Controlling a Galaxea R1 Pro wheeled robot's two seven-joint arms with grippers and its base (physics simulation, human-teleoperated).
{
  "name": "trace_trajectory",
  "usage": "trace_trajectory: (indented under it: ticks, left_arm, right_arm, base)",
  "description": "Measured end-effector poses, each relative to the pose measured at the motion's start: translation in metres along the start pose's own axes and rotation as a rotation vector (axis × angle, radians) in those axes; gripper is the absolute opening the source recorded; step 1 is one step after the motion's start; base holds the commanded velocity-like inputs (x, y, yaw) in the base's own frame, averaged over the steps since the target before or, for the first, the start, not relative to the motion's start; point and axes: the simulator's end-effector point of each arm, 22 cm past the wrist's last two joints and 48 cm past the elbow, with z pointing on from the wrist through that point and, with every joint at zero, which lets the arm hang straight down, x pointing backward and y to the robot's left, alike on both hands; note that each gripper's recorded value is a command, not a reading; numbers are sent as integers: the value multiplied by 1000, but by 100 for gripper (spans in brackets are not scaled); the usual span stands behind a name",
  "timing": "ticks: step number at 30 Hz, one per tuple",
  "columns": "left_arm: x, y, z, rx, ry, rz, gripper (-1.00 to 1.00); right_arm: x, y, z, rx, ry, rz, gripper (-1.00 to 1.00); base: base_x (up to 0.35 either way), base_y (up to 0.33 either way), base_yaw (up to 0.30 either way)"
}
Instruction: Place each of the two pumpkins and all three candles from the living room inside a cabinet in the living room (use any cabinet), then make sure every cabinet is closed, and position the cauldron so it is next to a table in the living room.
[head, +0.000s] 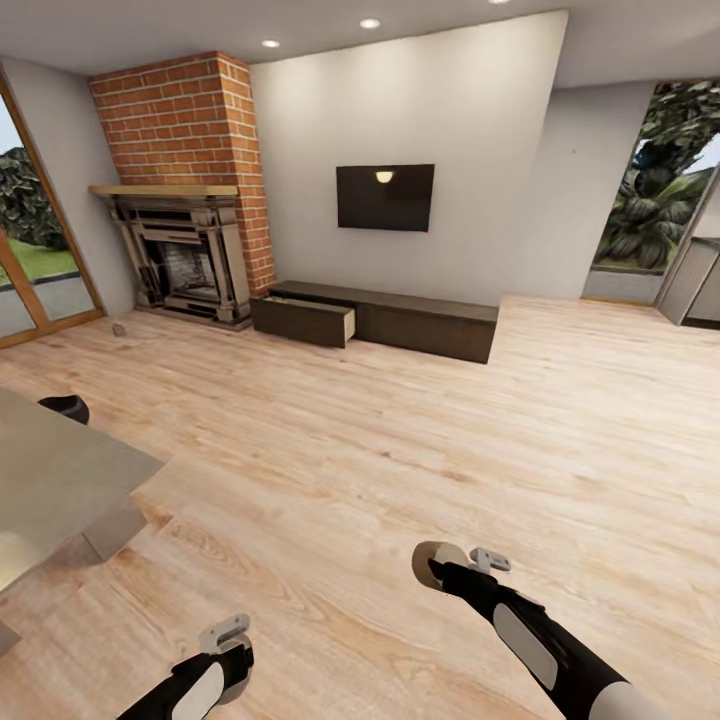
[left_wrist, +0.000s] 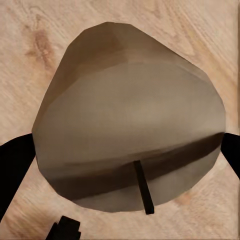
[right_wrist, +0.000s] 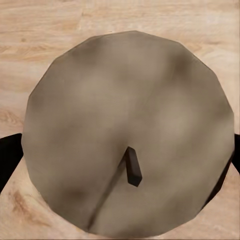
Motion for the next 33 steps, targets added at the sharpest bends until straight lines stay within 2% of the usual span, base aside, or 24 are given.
trace_trajectory:
  ticks: [33]
  left_arm:
    - [8,5,2,-13,14,16,-100]
  right_arm:
    - [0,-1,0,2,1,3,-100]
  base:
    - [343,0,0]
